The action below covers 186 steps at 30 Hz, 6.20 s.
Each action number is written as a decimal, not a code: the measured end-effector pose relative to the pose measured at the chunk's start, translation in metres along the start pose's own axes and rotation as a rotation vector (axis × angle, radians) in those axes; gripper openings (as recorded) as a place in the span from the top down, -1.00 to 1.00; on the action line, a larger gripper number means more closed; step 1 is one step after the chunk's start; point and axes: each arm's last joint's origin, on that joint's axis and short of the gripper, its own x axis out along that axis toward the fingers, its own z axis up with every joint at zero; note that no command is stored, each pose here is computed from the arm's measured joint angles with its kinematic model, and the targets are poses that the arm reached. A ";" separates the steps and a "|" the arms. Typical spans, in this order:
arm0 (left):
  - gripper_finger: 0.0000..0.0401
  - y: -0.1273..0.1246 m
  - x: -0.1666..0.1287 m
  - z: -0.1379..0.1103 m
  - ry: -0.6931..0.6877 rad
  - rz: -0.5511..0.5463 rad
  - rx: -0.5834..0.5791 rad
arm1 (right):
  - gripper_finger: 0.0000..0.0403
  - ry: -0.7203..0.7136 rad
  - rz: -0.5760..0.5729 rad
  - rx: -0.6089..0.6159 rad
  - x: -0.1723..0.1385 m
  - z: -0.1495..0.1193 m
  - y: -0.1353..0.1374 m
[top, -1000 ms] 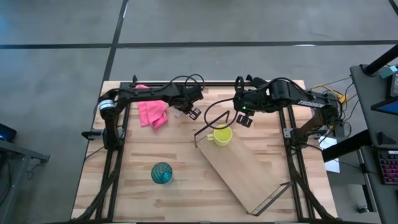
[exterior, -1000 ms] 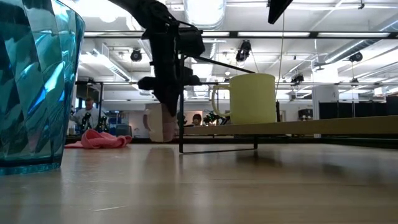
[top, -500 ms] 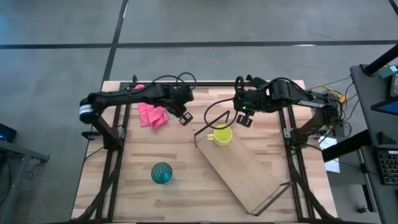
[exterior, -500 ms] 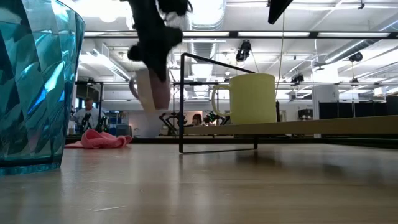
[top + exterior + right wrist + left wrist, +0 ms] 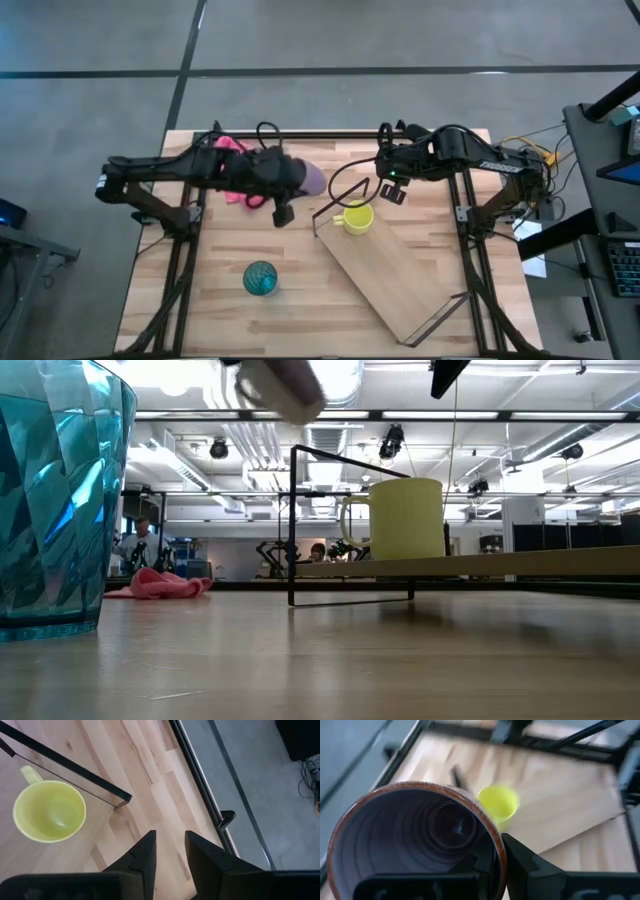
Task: Stack small to large cups/mugs on shelf
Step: Put the violet mug on the shelf
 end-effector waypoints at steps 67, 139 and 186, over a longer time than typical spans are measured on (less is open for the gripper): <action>0.95 -0.128 0.231 -0.008 0.257 -0.365 0.133 | 0.53 -0.066 0.017 -0.016 -0.027 -0.051 -0.030; 0.95 -0.127 0.239 -0.009 0.194 -0.360 0.123 | 0.96 0.132 0.769 0.470 0.088 -0.155 0.125; 0.60 -0.130 0.248 -0.018 0.137 -0.349 0.127 | 0.96 0.134 0.753 0.483 0.095 -0.153 0.132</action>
